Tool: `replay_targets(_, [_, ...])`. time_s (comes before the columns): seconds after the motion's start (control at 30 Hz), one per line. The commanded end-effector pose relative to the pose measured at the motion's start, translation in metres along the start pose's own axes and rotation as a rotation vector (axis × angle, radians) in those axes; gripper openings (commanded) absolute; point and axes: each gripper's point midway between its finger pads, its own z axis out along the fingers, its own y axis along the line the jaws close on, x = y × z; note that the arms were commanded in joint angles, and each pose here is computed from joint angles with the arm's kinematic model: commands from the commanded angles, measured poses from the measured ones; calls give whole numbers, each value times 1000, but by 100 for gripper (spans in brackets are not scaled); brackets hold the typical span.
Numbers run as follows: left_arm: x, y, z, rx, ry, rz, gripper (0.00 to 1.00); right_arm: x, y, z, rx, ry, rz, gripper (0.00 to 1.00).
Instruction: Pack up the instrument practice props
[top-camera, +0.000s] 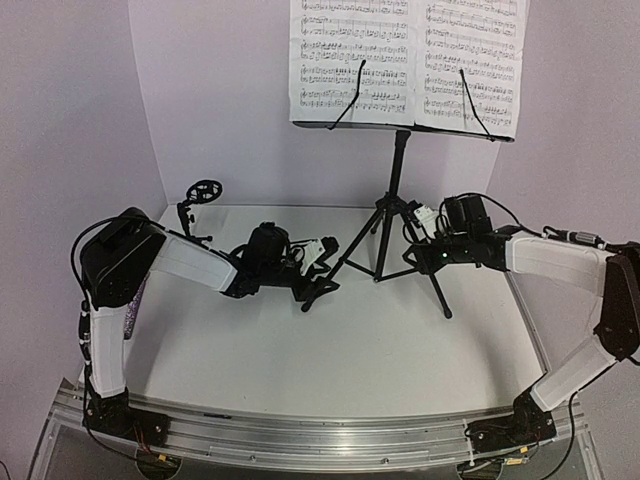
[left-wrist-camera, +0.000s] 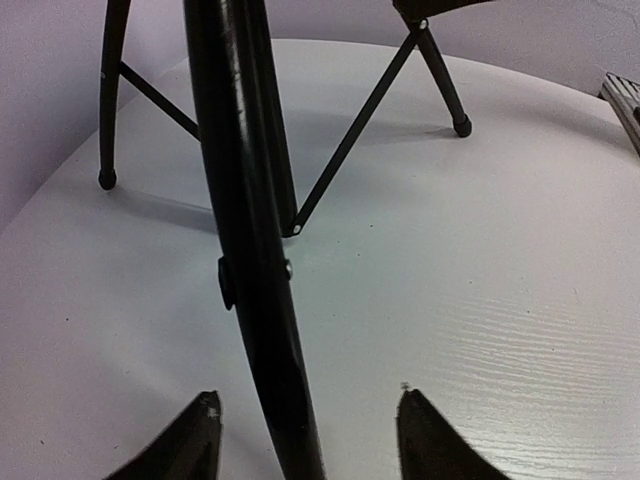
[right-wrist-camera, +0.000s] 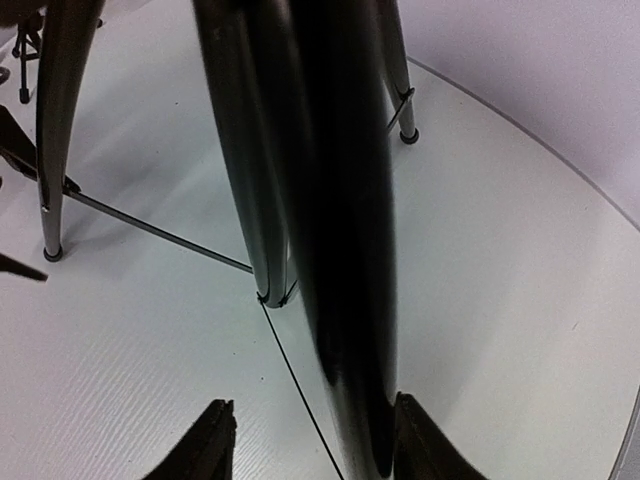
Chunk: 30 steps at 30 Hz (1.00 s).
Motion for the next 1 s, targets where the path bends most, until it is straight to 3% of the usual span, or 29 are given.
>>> replay_targets(0.0, [-24,19,4,-80,-83,40,36,-14,5,0,-33,-74,-60,39])
replay_targets(0.13, [-19,11,-7,-66,-68,17,6,-13,11,6,-73,-73,-76,25])
replay_targets(0.2, [-14,7,-15,-64,-49,-19,0,-16,17,9,-111,-77,-78,19])
replay_targets(0.43, [15,-9,-51,-88,47,-91,0,-26,63,14,-209,-94,-94,2])
replay_targets(0.77, [56,-4,-98,-128,173,-125,0,-36,126,37,-329,-128,-77,0])
replay_targets(0.97, [57,-7,-99,-95,178,-125,2,-41,130,43,-322,-129,-76,1])
